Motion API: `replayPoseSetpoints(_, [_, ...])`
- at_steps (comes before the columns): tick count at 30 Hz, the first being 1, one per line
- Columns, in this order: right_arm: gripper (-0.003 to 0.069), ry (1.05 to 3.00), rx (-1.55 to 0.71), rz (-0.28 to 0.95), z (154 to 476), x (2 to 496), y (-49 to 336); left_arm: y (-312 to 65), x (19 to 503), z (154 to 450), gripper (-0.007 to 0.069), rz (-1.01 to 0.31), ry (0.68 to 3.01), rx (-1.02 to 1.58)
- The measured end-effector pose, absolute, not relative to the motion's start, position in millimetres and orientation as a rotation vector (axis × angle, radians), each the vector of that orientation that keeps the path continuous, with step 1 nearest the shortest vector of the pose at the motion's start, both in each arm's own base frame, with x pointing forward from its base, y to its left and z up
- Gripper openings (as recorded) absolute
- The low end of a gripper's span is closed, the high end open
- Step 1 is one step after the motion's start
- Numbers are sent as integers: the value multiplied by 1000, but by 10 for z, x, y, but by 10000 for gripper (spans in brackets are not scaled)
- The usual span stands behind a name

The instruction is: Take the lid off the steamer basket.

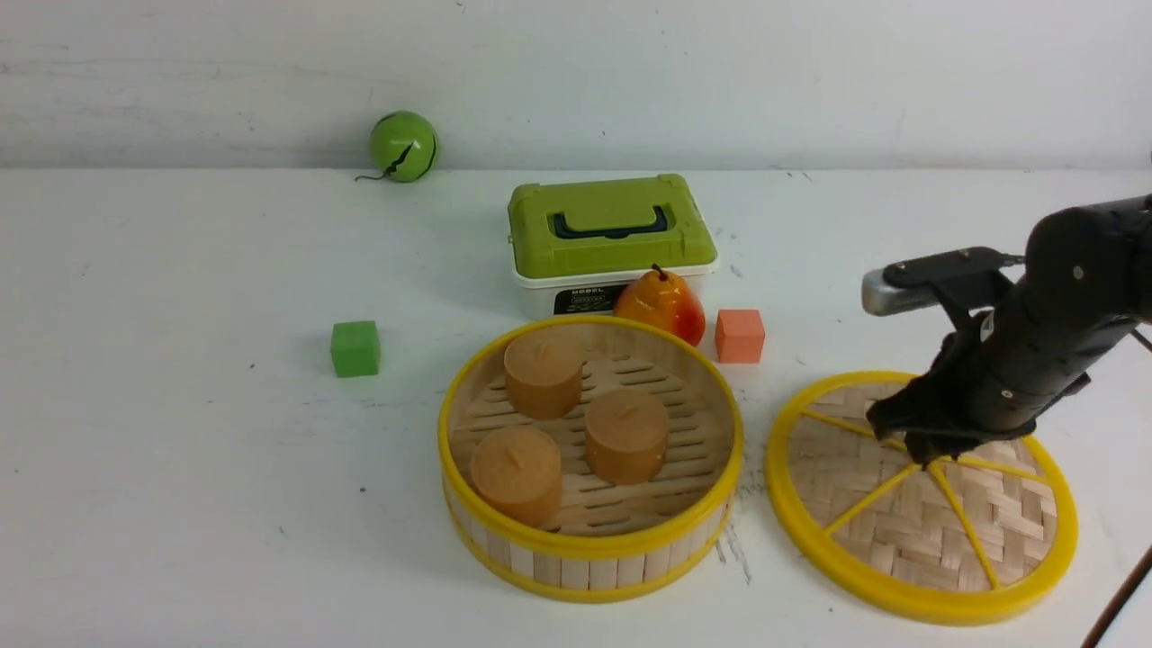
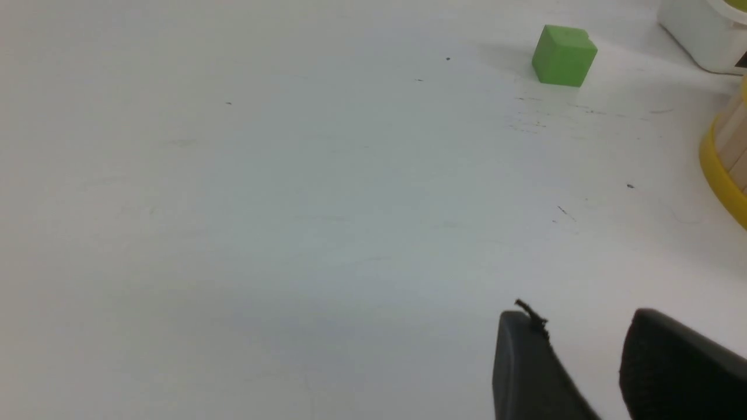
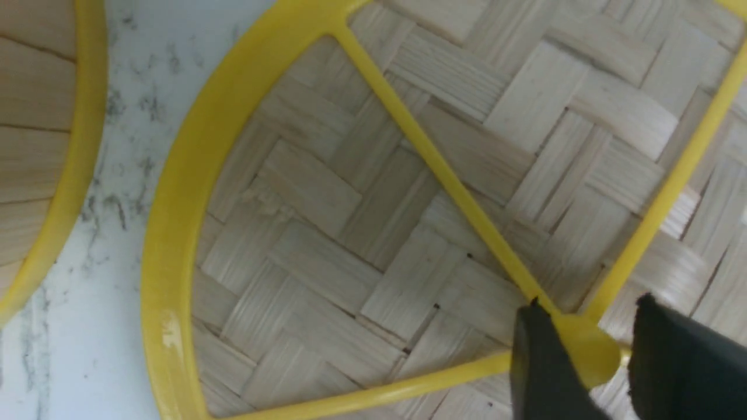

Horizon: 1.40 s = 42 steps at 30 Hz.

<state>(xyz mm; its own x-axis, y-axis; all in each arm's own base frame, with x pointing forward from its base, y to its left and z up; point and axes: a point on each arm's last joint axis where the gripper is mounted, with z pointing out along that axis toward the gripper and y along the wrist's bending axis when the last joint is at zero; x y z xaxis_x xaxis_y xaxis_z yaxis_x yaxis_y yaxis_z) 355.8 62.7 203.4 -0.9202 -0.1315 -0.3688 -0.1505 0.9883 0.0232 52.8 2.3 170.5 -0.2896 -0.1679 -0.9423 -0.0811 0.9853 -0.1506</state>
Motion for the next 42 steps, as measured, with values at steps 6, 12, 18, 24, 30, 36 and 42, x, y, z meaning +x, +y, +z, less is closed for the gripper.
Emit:
replayPoseSetpoints(6, [377, 2743, -171, 87, 2543, 3317, 587, 23, 528, 1705, 239, -85, 1867, -181])
replayPoseSetpoints(12, [234, 2514, -163, 124, 3190, 2708, 491, 23, 528, 1705, 239, -85, 1867, -181])
replayPoseSetpoints(18, [12, 2243, -101, 226, 3350, 1937, 393, 23, 528, 1705, 239, -85, 1867, -181])
replayPoseSetpoints(24, [-22, 2001, -60, 274, 3327, 1401, 302, 23, 528, 1705, 239, -85, 1867, -181])
replayPoseSetpoints(30, [-22, 1969, -56, 279, 3285, 1310, 285, 23, 528, 1705, 239, -85, 1867, -181])
replayPoseSetpoints(36, [-20, 2002, -62, 275, 3256, 1293, 285, 23, 528, 1705, 239, -85, 1867, -181])
replayPoseSetpoints(42, [-18, 2007, -72, 259, 3251, 1292, 279, 23, 528, 1705, 239, -85, 1867, -181])
